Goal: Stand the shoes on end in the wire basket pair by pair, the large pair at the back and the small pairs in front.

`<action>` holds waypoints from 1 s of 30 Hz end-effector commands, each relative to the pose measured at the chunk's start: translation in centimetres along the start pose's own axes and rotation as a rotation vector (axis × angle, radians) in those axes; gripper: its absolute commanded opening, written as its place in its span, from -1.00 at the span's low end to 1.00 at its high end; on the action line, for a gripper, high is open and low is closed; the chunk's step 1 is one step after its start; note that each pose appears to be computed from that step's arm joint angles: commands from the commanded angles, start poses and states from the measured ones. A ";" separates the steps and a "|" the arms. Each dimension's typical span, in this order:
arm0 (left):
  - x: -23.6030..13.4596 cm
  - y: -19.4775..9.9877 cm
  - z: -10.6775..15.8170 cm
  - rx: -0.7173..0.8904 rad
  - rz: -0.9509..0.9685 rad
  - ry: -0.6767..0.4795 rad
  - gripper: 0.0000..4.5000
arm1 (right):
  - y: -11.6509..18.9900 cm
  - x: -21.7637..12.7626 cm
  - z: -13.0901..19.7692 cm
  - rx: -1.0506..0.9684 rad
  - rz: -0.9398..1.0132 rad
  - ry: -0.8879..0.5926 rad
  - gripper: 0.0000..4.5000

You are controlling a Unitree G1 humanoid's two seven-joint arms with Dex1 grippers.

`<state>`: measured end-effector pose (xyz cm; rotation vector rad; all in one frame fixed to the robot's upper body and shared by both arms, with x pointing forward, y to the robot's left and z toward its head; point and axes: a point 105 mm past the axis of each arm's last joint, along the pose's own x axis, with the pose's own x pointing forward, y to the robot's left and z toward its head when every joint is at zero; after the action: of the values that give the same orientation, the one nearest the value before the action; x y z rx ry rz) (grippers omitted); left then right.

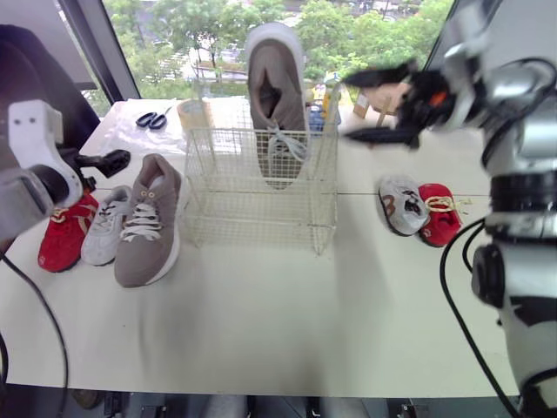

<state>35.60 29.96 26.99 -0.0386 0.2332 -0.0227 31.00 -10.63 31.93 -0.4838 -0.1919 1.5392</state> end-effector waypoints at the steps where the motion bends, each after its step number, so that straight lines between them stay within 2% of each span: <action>1: 2.1 1.7 0.0 0.095 0.041 0.083 0.97 | 3.1 1.9 2.0 -0.059 0.052 -0.005 1.00; 5: 4.9 1.9 0.0 0.167 0.013 0.143 0.97 | 4.0 2.8 0.4 -0.059 -0.013 0.041 1.00; 12: 7.6 1.8 -3.1 0.263 -0.037 0.336 0.97 | 3.9 3.0 -0.1 -0.055 -0.150 0.034 1.00; 15: 8.3 0.9 -4.1 0.279 -0.067 0.371 0.58 | 3.7 3.2 0.1 -0.053 -0.187 0.012 1.00; 22: 8.9 0.6 -4.8 0.311 -0.069 0.379 -0.96 | 3.5 3.4 -0.1 -0.044 -0.229 0.012 1.00; 26: 8.7 1.1 -3.6 0.278 -0.044 0.329 -0.99 | 3.6 3.5 -0.1 -0.035 -0.227 0.010 1.00; 30: 7.6 1.7 1.1 0.239 -0.006 0.182 -0.99 | 3.4 3.4 0.0 -0.033 -0.223 0.013 1.00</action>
<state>43.05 30.78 20.49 0.1956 0.5734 -0.0948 28.55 -7.34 28.85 -0.4596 -0.2131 1.3187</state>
